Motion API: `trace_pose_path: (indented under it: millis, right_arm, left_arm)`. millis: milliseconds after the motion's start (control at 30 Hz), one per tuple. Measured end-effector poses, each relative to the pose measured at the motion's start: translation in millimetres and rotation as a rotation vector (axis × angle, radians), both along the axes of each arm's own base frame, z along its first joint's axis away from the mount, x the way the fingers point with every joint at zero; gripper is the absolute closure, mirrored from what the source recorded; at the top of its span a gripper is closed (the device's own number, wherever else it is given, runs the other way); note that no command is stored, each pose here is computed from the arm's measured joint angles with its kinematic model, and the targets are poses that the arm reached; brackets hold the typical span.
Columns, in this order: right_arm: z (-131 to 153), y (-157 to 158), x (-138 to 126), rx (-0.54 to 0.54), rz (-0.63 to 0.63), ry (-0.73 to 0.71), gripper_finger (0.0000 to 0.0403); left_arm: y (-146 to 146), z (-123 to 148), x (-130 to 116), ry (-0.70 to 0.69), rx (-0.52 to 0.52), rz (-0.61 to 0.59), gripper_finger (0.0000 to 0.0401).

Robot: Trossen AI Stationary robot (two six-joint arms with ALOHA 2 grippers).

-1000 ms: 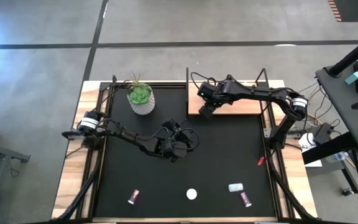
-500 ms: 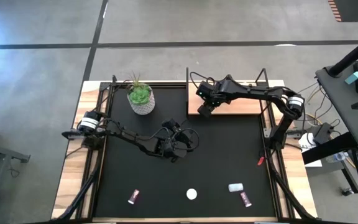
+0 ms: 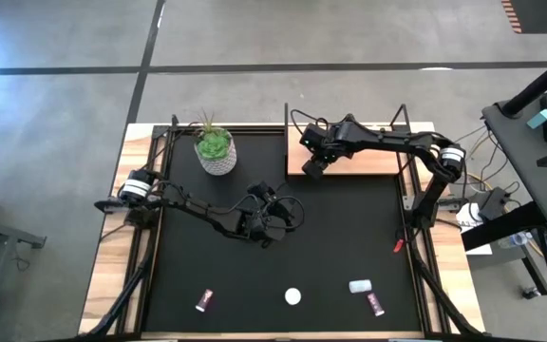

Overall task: Pick and place medicine bottles onto shelf by color
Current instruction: Put the blue pill bottle on the shelf aligned with the other blue pill bottles, then put the white pill bottle on the shelf aligned with the other white pill bottles

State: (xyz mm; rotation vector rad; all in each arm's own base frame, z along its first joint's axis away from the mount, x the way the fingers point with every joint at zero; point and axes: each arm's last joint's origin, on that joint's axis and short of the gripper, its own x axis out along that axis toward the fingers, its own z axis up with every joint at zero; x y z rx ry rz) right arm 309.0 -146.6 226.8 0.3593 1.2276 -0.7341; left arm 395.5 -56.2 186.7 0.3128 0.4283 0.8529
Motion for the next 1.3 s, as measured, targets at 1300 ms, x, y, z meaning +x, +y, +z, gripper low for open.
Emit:
trace_pose_path:
  millis: [1300]
  right_arm:
    - [29.2, 6.8, -12.0, -0.015, 0.083, -0.075, 0.0204]
  left_arm:
    - [0.1, -0.4, -0.2, 0.007, 0.001, 0.0, 0.0157]
